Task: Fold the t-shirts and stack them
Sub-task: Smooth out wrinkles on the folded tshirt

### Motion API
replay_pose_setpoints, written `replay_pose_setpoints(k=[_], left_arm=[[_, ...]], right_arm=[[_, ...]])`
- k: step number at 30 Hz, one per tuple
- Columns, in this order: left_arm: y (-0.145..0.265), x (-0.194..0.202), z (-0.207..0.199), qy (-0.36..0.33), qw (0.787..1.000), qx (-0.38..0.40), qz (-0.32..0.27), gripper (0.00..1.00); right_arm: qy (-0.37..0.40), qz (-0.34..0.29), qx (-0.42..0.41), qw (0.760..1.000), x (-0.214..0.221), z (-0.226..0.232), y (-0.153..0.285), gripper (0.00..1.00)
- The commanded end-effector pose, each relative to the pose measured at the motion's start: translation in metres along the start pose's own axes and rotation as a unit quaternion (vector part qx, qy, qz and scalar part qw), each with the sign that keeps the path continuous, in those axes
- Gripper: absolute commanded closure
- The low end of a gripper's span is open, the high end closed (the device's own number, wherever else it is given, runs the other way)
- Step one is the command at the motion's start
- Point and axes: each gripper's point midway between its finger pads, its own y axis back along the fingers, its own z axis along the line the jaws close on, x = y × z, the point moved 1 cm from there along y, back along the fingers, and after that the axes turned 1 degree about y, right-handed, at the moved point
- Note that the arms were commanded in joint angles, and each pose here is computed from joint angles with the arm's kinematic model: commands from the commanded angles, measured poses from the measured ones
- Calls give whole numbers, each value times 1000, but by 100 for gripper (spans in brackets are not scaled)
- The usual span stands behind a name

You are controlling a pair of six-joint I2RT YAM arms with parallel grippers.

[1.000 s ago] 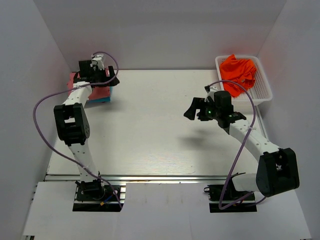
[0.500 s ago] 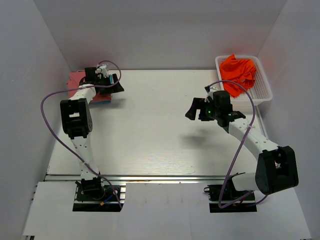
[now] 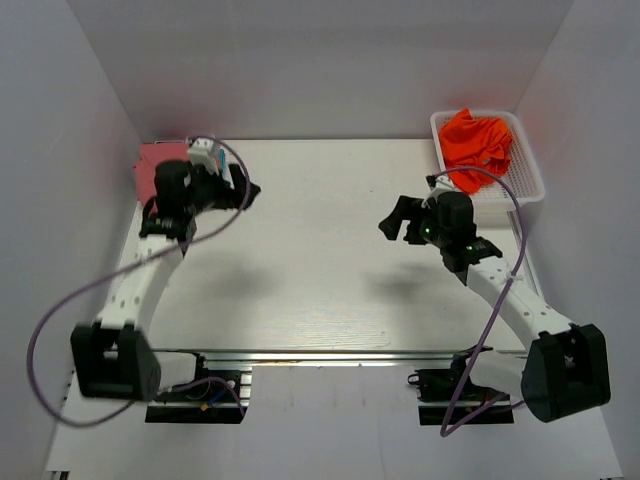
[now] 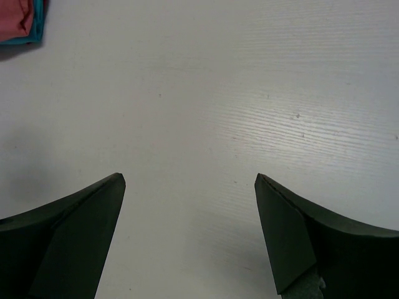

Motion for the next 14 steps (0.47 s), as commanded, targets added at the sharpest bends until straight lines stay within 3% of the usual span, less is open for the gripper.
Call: replay_pose_setpoints(k=[1, 6, 14], left_arm=[[24, 32, -23, 36, 999, -8, -21, 0], [35, 68, -27, 27, 999, -21, 24, 0], [50, 67, -36, 7, 1000, -11, -7, 0]], right_arm=[[-9, -61, 11, 998, -11, -5, 8, 10], [-34, -84, 21, 996, -6, -10, 16, 10], [-16, -108, 0, 994, 2, -7, 29, 10]])
